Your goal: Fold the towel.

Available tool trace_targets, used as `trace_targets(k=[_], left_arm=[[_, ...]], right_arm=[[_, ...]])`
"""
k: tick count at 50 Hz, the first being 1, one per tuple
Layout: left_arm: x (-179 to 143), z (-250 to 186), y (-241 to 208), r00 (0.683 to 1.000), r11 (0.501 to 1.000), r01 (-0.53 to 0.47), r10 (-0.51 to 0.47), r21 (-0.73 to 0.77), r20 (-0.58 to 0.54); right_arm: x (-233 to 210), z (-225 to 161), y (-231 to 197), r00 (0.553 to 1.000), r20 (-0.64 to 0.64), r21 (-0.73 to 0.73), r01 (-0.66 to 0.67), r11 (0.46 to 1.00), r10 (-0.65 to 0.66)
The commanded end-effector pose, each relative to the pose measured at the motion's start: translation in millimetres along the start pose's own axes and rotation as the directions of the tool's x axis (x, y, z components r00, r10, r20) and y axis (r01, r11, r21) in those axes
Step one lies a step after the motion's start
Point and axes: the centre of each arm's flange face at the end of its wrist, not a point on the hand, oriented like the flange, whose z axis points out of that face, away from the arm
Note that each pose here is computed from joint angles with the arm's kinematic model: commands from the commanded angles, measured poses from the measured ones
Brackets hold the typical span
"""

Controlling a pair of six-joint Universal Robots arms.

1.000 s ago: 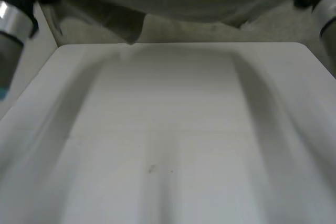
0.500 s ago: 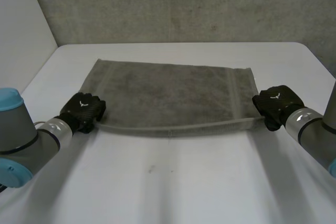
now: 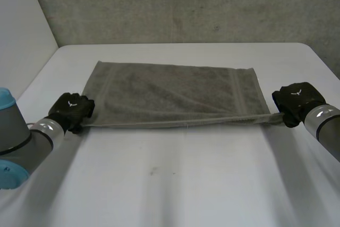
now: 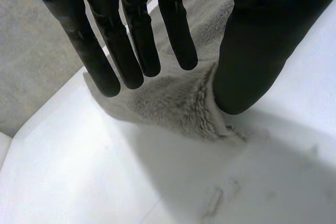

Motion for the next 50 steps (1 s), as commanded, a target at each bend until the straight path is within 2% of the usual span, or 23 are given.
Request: trace_targets(k=[1,9,13,15,17,18,19,20,21,22,23,27,29,32,34,36,40,43,45,47,50], left_arm=[[-1,-3,0,1.0,1.0,0.001,-0.001,-0.01,0.005],[-20,-35,-25,0.998,1.0,-0.022,0.021,0.009,0.055],[-24,-60,-35,0.997,0.998,-0.054,0.055,-0.038,0.044],[-22,-84,-36,0.997,0.988,-0.082,0.081,-0.134,-0.012],[-20,-98,-37,0.994,0.977,-0.101,0.092,-0.187,-0.056],[-16,-111,-38,0.989,0.963,-0.121,0.097,-0.24,-0.11],[-16,-111,-38,0.989,0.963,-0.122,0.097,-0.24,-0.111],[-12,-125,-39,0.981,0.95,-0.14,0.093,-0.281,-0.172],[-7,-136,-43,0.971,0.942,-0.153,0.086,-0.299,-0.225],[-7,-136,-43,0.97,0.942,-0.153,0.086,-0.299,-0.226],[-4,-145,-47,0.959,0.941,-0.148,0.062,-0.303,-0.275],[-1,-150,-53,0.943,0.956,-0.123,0.029,-0.268,-0.33],[-6,-145,-59,0.944,0.973,-0.116,0.045,-0.2,-0.327],[-9,-139,-60,0.947,0.978,-0.115,0.055,-0.174,-0.318],[-19,-122,-65,0.958,0.984,-0.146,0.114,-0.104,-0.265],[-20,-110,-63,0.959,0.986,-0.142,0.117,-0.082,-0.257],[-23,-70,-70,0.969,0.995,-0.098,0.094,-0.005,-0.229],[-26,-57,-68,0.975,0.997,-0.072,0.07,-0.003,-0.209],[-32,-29,-62,0.986,0.998,-0.053,0.05,-0.013,-0.158],[-33,-17,-61,0.989,0.998,-0.059,0.056,-0.014,-0.136],[-31,6,-57,0.991,0.997,-0.08,0.079,-0.005,-0.107]], right_arm=[[-2,-1,1,1.0,0.007,-0.006,0.0,1.0,0.0],[-6,-12,5,0.998,0.052,-0.054,0.031,0.998,-0.028],[7,-39,12,0.988,0.093,-0.163,0.137,0.977,-0.123],[8,-49,18,0.977,0.134,-0.212,0.19,0.958,-0.164],[10,-74,26,0.94,0.247,-0.289,0.302,0.908,-0.234],[10,-74,26,0.94,0.248,-0.29,0.302,0.908,-0.234],[8,-89,28,0.915,0.314,-0.307,0.35,0.885,-0.253],[8,-89,28,0.915,0.314,-0.308,0.35,0.885,-0.253],[6,-102,31,0.887,0.38,-0.315,0.391,0.865,-0.263],[6,-111,33,0.863,0.433,-0.317,0.416,0.852,-0.26],[6,-111,33,0.863,0.433,-0.317,0.416,0.852,-0.26],[20,-115,25,0.866,0.448,-0.275,0.37,0.887,-0.222],[26,-113,20,0.871,0.431,-0.244,0.363,0.899,-0.235],[37,-103,12,0.889,0.373,-0.195,0.355,0.914,-0.266],[41,-96,9,0.898,0.342,-0.182,0.352,0.918,-0.277],[43,-71,7,0.922,0.31,-0.166,0.294,0.941,-0.234],[35,-46,-1,0.933,0.278,-0.136,0.273,0.952,-0.228],[30,-25,-8,0.94,0.225,-0.126,0.289,0.949,-0.256],[29,-13,-9,0.943,0.188,-0.133,0.301,0.944,-0.275],[30,10,-12,0.945,0.108,-0.119,0.321,0.939,-0.31],[31,21,-13,0.944,0.071,-0.1,0.328,0.939,-0.322]])
